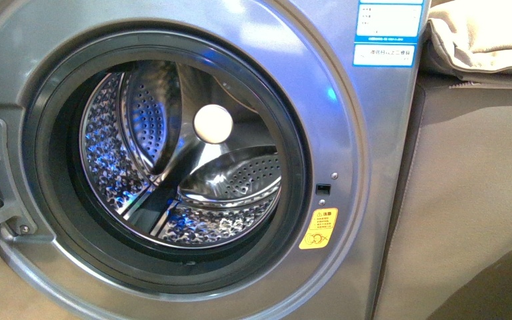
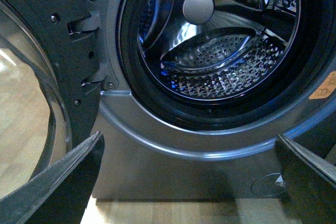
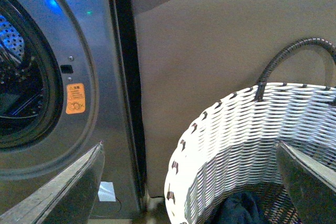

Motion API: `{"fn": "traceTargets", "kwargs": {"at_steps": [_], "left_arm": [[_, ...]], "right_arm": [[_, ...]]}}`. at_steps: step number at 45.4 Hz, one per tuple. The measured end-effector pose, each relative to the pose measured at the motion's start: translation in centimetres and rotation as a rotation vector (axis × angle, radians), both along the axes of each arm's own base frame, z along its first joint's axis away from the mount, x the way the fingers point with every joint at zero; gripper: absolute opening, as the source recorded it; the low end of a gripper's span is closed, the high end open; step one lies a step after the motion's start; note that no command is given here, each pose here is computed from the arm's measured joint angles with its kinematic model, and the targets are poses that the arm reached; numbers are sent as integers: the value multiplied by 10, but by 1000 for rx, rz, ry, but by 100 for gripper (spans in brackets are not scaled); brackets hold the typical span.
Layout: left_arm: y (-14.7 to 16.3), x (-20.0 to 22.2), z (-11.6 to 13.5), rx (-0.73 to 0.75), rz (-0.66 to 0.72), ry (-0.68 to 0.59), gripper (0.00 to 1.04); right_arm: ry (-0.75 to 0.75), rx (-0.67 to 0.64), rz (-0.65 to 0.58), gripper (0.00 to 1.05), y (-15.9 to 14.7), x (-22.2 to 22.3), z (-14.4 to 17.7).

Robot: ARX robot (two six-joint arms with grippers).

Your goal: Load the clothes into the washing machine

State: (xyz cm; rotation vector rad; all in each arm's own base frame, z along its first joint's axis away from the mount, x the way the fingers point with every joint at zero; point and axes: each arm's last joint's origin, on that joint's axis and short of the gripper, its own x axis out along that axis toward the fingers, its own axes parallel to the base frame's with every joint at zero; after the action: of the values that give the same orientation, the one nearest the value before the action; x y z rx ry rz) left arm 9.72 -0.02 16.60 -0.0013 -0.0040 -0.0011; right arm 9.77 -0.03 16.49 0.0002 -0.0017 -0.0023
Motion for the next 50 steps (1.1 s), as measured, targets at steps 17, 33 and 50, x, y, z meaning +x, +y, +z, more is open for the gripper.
{"fn": "traceTargets", "kwargs": {"at_steps": [17,33,50], "left_arm": [[0,0,0,0,0,0,98],[0,0,0,0,0,0,98],[0,0,0,0,0,0,98]], "right_arm": [[0,0,0,97,0,0,0],[0,0,0,97,0,0,0],[-66,-25,-17,97,-31,1,48]]}}
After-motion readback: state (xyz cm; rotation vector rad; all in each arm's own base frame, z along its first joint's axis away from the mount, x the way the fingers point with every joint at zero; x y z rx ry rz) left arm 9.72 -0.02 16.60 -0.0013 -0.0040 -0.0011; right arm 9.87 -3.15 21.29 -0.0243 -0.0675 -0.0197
